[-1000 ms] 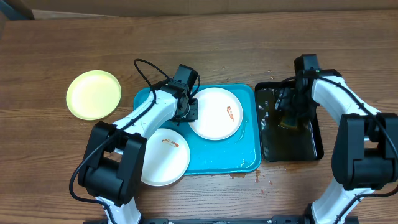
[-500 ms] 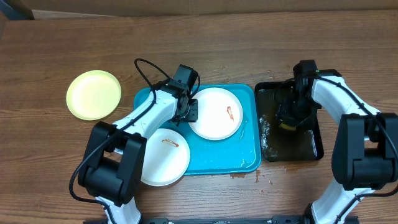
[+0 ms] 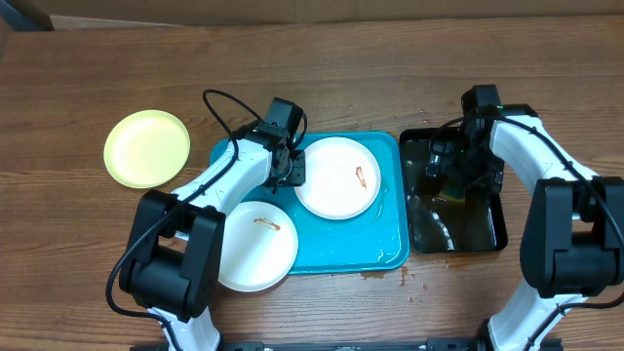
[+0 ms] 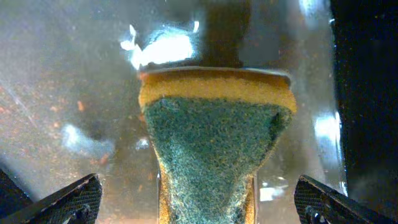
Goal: Clean dirty plates on tray and stack at the side
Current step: 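Grasp the sponge with the right gripper and dip it in the water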
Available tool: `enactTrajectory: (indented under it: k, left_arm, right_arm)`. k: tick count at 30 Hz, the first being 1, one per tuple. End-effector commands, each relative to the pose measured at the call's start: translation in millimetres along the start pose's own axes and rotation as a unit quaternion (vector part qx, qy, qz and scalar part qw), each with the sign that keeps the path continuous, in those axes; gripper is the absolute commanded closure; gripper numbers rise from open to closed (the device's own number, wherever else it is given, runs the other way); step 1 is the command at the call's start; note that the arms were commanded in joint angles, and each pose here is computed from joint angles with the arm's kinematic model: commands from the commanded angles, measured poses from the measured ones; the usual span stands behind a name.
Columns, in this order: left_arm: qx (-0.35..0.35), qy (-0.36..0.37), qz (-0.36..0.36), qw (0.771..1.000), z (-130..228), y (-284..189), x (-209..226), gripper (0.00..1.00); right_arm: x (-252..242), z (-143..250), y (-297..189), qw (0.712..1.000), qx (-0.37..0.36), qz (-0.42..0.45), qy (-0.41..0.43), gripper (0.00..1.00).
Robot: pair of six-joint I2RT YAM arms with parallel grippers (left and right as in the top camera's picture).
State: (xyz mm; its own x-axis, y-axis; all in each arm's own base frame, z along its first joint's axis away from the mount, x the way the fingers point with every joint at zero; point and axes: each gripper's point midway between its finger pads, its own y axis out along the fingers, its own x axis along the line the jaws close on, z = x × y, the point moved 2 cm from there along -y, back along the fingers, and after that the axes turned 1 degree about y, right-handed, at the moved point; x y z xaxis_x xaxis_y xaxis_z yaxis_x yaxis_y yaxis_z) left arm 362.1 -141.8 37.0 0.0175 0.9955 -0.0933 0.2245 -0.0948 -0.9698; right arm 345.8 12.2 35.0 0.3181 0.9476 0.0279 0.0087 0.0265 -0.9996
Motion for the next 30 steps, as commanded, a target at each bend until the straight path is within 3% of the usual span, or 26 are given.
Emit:
enactTrajectory:
  k: [1, 4, 9, 10, 13, 18, 22, 26, 30]
  left_arm:
    - [0.011, 0.006, 0.006, 1.000, 4, 8, 0, 0.64]
    - [0.024, 0.006, 0.007, 1.000, 8, 20, 0, 0.65]
    - [0.027, 0.002, 0.014, 1.000, 7, 21, 0, 0.77]
    - [0.027, 0.002, 0.015, 1.000, 7, 21, 0, 0.86]
    - [0.029, 0.002, 0.014, 0.999, 7, 21, 0, 0.90]
    - [0.029, 0.002, 0.014, 0.999, 8, 21, 0, 0.81]
    - [0.029, 0.002, 0.014, 0.999, 7, 21, 0, 0.80]
    - [0.029, 0.003, 0.014, 0.999, 8, 21, 0, 0.78]
    - [0.029, 0.003, 0.014, 0.999, 8, 21, 0, 0.78]
  right_arm:
    - [-1, -9, -3, 1.000, -0.012, 0.002, 0.000, 0.14]
    - [-1, -9, -3, 1.000, -0.012, 0.002, 0.000, 0.40]
    - [0, -11, -3, 1.000, -0.016, 0.001, 0.004, 0.53]
    - [1, -10, -3, 1.000, -0.015, -0.001, 0.003, 0.66]
    - [9, 1, -2, 1.000, 0.006, -0.008, -0.008, 0.81]
    - [16, 19, -1, 0.999, 0.032, 0.006, -0.028, 0.73]
    - [16, 19, -1, 0.999, 0.028, 0.017, -0.033, 0.72]
    - [10, 11, -1, 0.999, 0.008, 0.035, -0.033, 0.51]
    - [10, 9, -1, 0.999, 0.004, 0.038, -0.032, 0.53]
